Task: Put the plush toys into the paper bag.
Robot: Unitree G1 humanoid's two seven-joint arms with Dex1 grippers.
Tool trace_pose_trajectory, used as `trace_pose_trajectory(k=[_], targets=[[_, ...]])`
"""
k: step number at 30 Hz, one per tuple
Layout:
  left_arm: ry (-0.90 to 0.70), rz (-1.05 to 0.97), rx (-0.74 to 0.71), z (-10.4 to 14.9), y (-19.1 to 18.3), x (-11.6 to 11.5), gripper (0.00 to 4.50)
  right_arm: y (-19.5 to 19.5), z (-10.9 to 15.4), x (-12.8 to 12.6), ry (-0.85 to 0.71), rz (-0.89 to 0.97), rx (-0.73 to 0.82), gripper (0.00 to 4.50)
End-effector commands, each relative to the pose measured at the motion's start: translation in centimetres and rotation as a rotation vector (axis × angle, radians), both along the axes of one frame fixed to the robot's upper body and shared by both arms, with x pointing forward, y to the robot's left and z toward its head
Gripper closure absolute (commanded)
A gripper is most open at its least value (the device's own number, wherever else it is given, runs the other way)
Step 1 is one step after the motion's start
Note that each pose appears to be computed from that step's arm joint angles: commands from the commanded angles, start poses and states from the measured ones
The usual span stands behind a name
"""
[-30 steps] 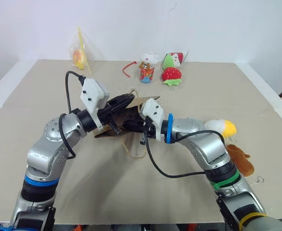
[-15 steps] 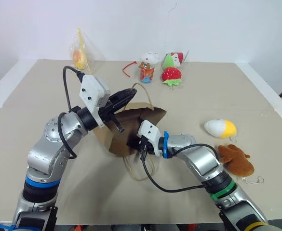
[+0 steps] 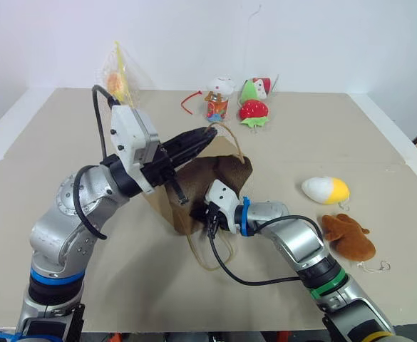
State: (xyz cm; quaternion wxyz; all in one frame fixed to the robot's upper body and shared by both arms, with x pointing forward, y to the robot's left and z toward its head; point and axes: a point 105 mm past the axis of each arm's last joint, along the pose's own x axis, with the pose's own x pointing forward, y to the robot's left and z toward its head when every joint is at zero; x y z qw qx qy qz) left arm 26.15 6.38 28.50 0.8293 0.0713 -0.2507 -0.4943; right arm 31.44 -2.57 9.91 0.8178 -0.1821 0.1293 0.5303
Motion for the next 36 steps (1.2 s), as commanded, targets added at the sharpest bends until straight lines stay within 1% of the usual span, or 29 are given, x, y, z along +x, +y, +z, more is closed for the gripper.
trace_pose_trajectory(k=[1, 4, 6, 15, 17, 22, 26, 29, 33, 36], targets=[[-0.143, 0.005, -0.044, 2.7, 0.2, -1.4, 4.50, -0.2, 1.1, 0.3, -0.045, -0.001, 0.008, 4.49], [-0.174, 0.005, -0.051, 3.6, 0.1, -1.3, 4.50, -0.4, 1.1, 0.5, -0.052, -0.002, 0.005, 4.49], [-0.187, -0.001, -0.043, 3.7, 0.0, -1.4, 4.50, -0.4, 1.1, 0.6, -0.053, -0.002, 0.005, 4.49], [-0.151, -0.017, 0.004, 2.1, -0.3, -1.2, 4.50, -0.8, -0.9, -0.3, -0.010, 0.064, -0.061, 4.49], [-0.143, -0.017, 0.014, 1.6, -0.4, -1.3, 4.50, -0.9, -1.1, -0.4, -0.005, 0.070, -0.067, 4.49], [-0.147, -0.013, 0.017, 1.5, -0.3, -1.2, 4.50, -0.7, -1.0, -0.2, -0.006, 0.072, -0.062, 4.49], [-0.116, 0.036, 0.019, 0.5, 0.1, -0.5, 4.50, -0.2, 0.0, -0.1, -0.022, 0.069, -0.024, 4.49], [-0.091, 0.078, 0.021, -0.4, 0.6, 0.1, 4.50, -0.3, 1.6, -0.3, -0.048, 0.075, 0.017, 4.49], [-0.073, 0.085, 0.044, -1.7, 0.8, 0.1, 4.50, -1.2, 3.9, -1.2, -0.076, 0.102, 0.059, 4.49], [-0.058, 0.086, 0.052, -2.4, 0.9, 0.2, 4.50, -2.5, 5.2, -1.8, -0.094, 0.102, 0.073, 4.49]])
